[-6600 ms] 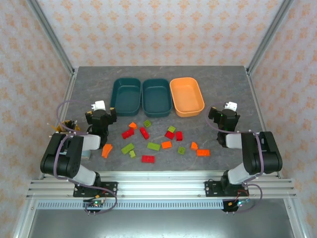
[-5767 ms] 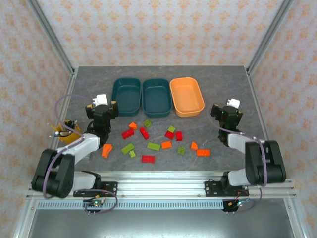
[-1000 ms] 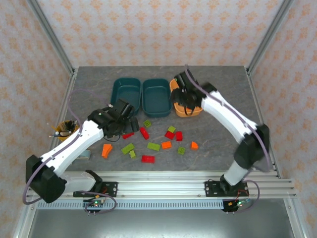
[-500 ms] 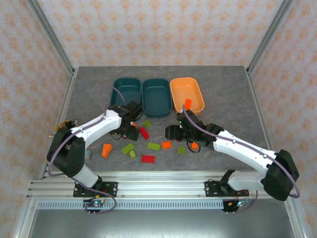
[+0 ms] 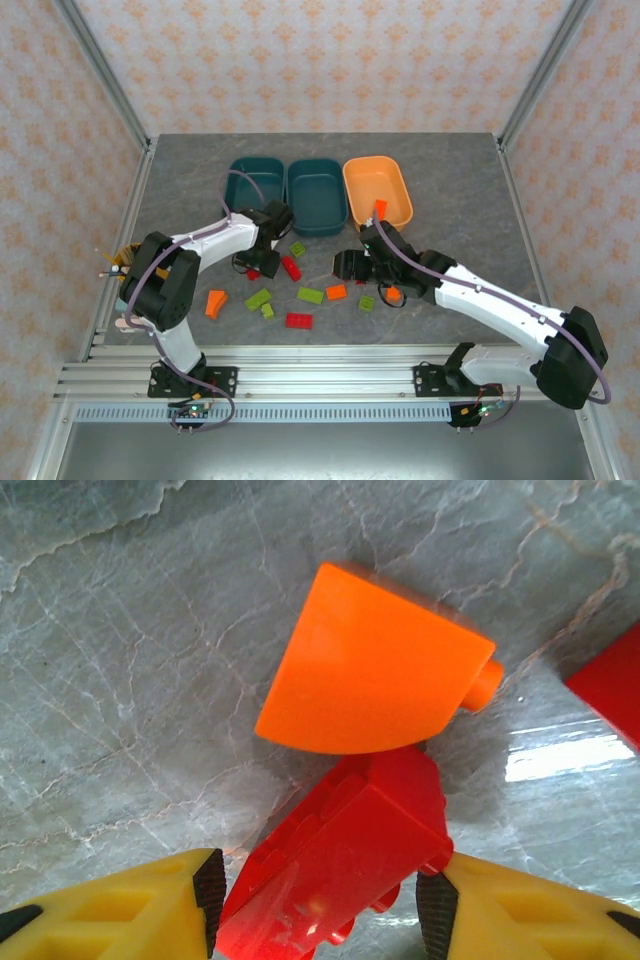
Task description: Sort the legos into containers by color
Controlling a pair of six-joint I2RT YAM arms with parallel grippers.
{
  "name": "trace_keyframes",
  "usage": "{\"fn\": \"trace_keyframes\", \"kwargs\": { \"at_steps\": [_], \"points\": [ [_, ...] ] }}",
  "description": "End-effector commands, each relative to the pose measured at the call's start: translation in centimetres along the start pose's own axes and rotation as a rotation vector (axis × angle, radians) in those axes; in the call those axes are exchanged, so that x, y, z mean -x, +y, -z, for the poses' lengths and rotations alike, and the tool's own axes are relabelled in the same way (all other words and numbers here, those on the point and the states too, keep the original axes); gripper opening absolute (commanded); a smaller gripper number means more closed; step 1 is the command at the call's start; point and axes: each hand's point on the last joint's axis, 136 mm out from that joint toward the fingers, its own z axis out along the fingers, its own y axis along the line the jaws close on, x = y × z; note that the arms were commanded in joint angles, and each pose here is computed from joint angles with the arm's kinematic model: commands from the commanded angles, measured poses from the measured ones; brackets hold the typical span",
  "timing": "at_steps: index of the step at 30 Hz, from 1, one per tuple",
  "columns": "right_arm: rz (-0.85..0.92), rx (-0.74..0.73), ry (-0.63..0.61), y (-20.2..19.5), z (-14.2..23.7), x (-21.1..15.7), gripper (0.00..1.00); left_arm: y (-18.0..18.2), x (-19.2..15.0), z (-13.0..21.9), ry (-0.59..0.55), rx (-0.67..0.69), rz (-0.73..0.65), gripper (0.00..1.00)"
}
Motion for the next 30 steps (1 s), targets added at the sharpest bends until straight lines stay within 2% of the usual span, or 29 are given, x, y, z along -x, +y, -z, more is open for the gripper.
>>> {"fn": "trace_keyframes", "kwargs": {
  "at_steps": [1,6,12,21,25,30],
  "points": [
    [-0.013,-0.016,-0.031,0.2,0.7,0.8,0.65,-0.4,0.3,-0.3,-0.022,-0.023,-0.006,0.55],
    [-0.017,-0.038,-0.014,0.0,0.0,0.7,0.65,-0.8,0.0,-0.7,-0.015,-0.045,-0.007,0.46],
    [-0.016,-0.048,-0.004,0.2,-0.5,0.9,0.65,-0.8,-0.6,-1.1,-0.005,-0.049,0.006,0.44],
    [-0.017,-0.065,-0.005,0.0,-0.7,1.0,0.65,-1.1,-0.7,-0.7,-0.006,-0.072,0.051,0.28],
    [-0.007,-0.075,-0.02,-0.1,-0.2,1.4,0.64,-0.7,-0.7,1.8,-0.043,-0.086,0.104,0.26],
    [0.013,-0.054,-0.082,0.8,1.2,3.0,0.64,0.5,-0.4,7.8,-0.158,-0.125,0.205,0.26]
  ]
}}
